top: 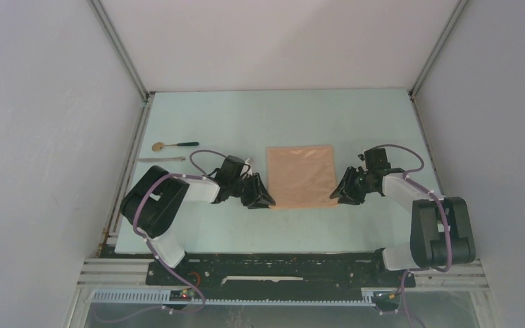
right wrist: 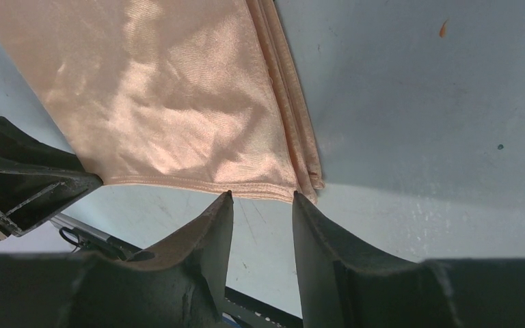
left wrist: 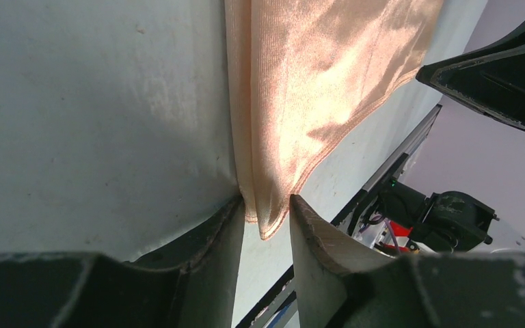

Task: Fold the napkin into a case and place the utensils inside
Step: Pick up the top corner of the square-folded napkin from the center of the board.

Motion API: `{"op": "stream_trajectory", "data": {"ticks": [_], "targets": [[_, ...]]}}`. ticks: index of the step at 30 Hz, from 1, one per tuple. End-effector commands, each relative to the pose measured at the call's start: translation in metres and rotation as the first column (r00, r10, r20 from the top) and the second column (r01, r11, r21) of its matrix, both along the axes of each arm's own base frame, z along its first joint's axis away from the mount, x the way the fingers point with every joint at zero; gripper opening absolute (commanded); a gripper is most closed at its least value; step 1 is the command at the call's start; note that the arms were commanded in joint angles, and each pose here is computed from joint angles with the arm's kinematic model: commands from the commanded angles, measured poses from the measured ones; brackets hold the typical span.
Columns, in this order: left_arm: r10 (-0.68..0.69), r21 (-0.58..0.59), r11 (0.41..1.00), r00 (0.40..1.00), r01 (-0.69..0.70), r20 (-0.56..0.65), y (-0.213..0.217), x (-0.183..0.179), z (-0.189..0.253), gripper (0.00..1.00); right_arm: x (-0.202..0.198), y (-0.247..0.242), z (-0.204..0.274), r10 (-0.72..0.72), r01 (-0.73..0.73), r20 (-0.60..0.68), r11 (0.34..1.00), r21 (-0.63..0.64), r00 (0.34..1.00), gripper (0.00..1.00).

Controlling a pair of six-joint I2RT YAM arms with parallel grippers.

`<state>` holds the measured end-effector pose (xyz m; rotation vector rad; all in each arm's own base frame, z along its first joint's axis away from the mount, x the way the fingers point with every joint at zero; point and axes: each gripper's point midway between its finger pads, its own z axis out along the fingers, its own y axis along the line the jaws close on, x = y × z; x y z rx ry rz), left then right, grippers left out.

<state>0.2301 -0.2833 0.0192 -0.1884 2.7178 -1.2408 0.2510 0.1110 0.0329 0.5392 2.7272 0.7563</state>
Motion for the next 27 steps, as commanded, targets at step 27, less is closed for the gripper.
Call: {"op": "stream_trajectory", "data": {"ticks": [27], "targets": [[0.008, 0.069, 0.998, 0.999, -0.006, -0.034, 0.01, -0.012, -0.016, 0.27, 0.002, -0.003, -0.01, 0.007, -0.007, 0.002, 1.0, 0.0, 1.0, 0.4]]}}
